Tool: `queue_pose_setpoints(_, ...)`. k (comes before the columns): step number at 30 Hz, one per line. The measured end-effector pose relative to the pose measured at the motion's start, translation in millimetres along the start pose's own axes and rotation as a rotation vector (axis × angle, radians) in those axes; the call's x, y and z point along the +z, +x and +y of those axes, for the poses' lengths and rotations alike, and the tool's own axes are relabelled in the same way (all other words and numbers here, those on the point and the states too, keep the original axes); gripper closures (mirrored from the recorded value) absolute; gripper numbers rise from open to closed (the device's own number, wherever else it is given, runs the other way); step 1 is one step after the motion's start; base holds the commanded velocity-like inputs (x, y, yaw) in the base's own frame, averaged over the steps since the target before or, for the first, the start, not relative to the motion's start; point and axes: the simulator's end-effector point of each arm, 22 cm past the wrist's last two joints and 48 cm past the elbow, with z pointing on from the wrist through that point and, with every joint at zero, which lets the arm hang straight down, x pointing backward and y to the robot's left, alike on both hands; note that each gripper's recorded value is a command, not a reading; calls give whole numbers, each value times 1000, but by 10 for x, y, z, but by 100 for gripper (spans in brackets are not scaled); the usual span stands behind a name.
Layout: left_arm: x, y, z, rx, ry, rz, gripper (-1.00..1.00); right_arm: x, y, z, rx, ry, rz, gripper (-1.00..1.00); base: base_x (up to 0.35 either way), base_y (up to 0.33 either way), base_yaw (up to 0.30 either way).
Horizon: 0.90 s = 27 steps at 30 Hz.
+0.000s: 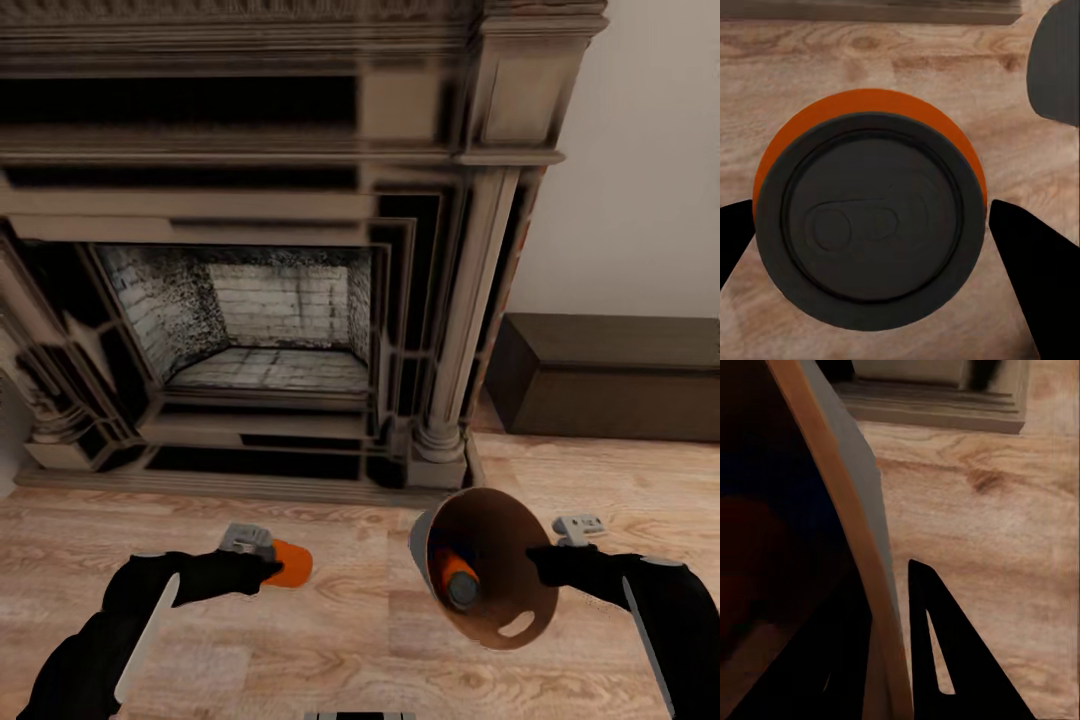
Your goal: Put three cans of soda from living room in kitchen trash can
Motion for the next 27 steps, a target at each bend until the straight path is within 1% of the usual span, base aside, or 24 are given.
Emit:
queue_pose_setpoints(1,-72,-70,-122,4,32,-5,100,-10,-59,58,7,-15,15,100,0,0,0)
queue_pose_setpoints(2,-136,-118,-244,7,69,-6,100,-22,-129,153,17,-46,22,100,0,0,0)
queue_pose_setpoints(4,-262,-189,-479,13,146,-7,100,-43,-272,351,12,-106,13,100,0,0,0)
queue_pose_setpoints(5,-303,-205,-514,20,157,-8,100,-55,-320,385,9,-116,5,100,0,0,0)
queue_pose_setpoints(6,-398,-221,-609,24,204,-3,100,-27,-370,385,-9,-107,10,100,0,0,0)
queue_pose_setpoints(9,-529,-262,-679,35,247,-11,100,-18,-432,241,-56,-38,15,100,0,0,0)
queue_pose_setpoints(10,-625,-308,-714,26,285,-25,100,4,-445,220,-62,-28,24,100,0,0,0)
queue_pose_setpoints(11,-687,-344,-721,22,302,-38,100,6,-454,214,-63,-26,27,100,0,0,0)
queue_pose_setpoints(12,-809,-416,-756,7,349,-65,100,23,-448,222,-57,-32,36,100,0,0,0)
queue_pose_setpoints(13,-876,-450,-772,4,370,-79,100,23,-448,230,-53,-36,39,100,0,0,0)
queue_pose_setpoints(14,-994,-501,-831,-1,422,-100,100,38,-428,235,-47,-40,48,100,0,0,0)
queue_pose_setpoints(16,-1111,-537,-875,5,459,-115,100,30,-430,211,-53,-29,51,100,0,0,0)
queue_pose_setpoints(17,-1232,-564,-909,11,498,-126,100,43,-408,214,-60,-24,60,100,0,0,0)
queue_pose_setpoints(20,-1304,-571,-915,16,519,-130,100,100,-333,264,-65,-35,85,100,0,0,0)
queue_pose_setpoints(22,-1331,-574,-931,18,532,-132,100,182,-193,295,-53,-47,124,100,0,0,0)
queue_pose_setpoints(25,-1343,-570,-958,20,542,-131,100,223,-130,270,-61,-33,141,100,0,0,0)
queue_pose_setpoints(27,-1388,-604,-1060,37,572,-140,100,257,-132,281,-63,-31,148,100,0,0,0)
